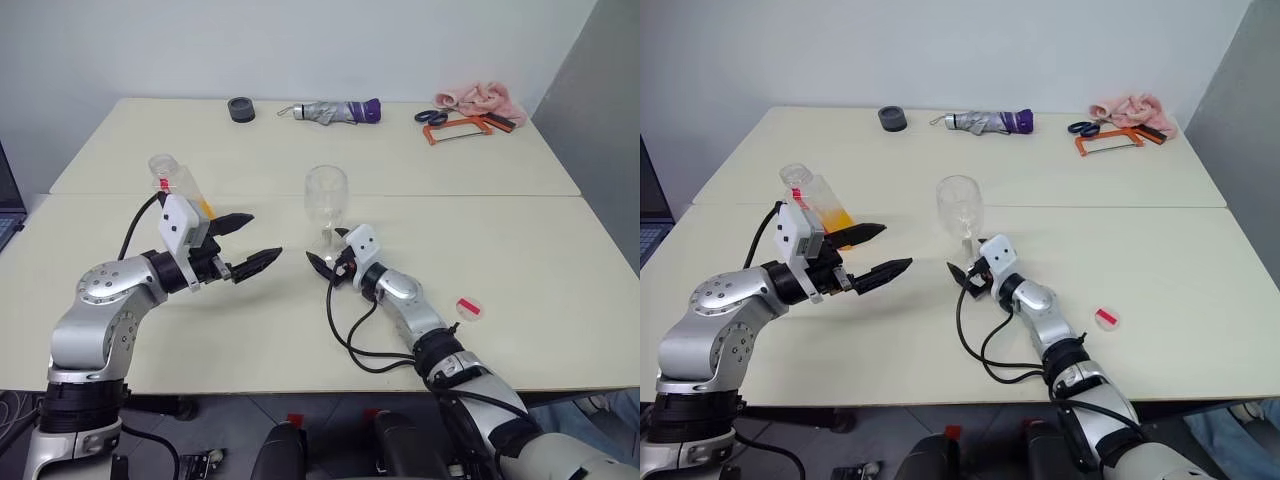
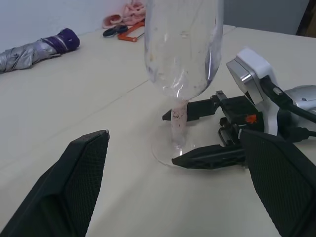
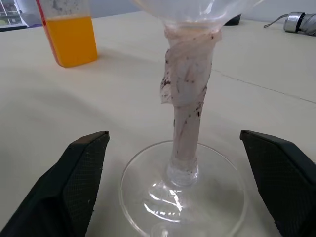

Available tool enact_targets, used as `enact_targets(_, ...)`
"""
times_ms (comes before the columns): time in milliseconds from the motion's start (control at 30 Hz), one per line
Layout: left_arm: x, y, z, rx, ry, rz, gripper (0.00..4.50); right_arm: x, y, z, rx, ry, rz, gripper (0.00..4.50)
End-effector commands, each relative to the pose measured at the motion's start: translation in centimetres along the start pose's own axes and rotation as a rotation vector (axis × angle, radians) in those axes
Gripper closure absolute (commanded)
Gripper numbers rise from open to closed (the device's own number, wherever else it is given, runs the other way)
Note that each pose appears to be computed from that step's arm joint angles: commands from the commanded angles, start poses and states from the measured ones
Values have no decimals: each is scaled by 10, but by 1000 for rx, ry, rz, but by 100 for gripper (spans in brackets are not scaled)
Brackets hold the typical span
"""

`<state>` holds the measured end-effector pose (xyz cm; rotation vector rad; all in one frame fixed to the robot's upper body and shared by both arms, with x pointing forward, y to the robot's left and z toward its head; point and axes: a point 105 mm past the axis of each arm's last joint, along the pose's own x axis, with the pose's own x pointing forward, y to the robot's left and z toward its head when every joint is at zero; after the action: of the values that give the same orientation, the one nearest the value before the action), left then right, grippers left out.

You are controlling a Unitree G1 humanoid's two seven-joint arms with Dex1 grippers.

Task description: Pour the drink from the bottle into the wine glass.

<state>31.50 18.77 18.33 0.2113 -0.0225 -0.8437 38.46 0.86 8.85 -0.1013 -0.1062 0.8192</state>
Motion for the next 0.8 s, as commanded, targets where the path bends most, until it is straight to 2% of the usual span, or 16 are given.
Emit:
enact_targets(33, 1, -4, 22, 67, -63, -10, 0, -6, -1, 16, -23, -57, 15, 1)
enact_targets(200, 0, -4, 27, 78, -77, -4, 0, -27, -3, 24, -14, -66, 11, 1)
enact_targets(433, -1, -8, 26, 53, -100, 18, 0, -55, 3, 20, -50, -12, 16, 1)
enact_targets(633, -7, -8, 6, -20, -77, 119, 0, -93, 1, 30, -111, -3, 33, 1)
enact_targets(800, -24, 15, -31, -25, -8, 406, 0, -122, 25, 54, -55, -16, 196, 1)
